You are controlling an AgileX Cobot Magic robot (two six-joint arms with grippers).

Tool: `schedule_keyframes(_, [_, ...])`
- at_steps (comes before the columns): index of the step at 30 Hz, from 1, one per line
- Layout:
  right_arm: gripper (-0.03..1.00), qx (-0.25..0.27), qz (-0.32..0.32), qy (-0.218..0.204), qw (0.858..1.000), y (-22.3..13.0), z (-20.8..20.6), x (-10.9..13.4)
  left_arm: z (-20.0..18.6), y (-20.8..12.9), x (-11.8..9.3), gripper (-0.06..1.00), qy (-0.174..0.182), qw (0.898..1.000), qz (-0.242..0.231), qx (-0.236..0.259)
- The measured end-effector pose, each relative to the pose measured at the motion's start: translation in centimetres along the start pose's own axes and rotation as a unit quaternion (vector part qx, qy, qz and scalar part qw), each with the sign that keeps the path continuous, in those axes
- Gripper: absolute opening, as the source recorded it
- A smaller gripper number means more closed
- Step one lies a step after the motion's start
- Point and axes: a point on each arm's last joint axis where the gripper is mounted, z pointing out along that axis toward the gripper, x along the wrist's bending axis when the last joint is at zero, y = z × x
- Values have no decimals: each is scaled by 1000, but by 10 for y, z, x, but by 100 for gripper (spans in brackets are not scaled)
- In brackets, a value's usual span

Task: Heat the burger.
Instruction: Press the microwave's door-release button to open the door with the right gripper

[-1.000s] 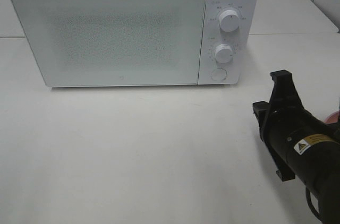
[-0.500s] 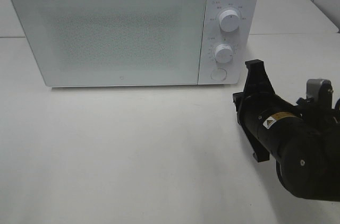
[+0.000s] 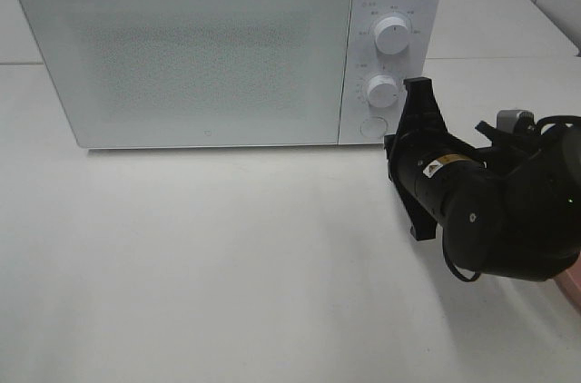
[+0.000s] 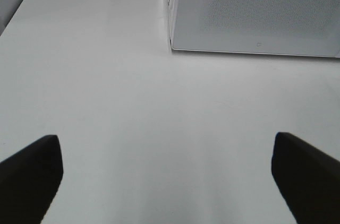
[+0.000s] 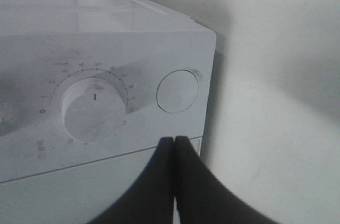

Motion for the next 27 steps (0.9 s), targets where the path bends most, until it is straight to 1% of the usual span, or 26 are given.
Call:
schedule_keyframes(7, [1,2,-1,-13,1000,-7,18,-4,0,0,0,99,0,1000,0,0])
schedule_keyframes(14, [1,3,5,-10,1000,-12,28,-1,0,0,0,99,0,1000,0,0])
schedule_keyframes(22, [1,0,7,-16,1000,-17,43,-5,0,0,0,99,0,1000,0,0])
schedule_keyframes(27, [1,-6,17,-10,1000,-16,48,0,0,0,0,99,0,1000,0,0])
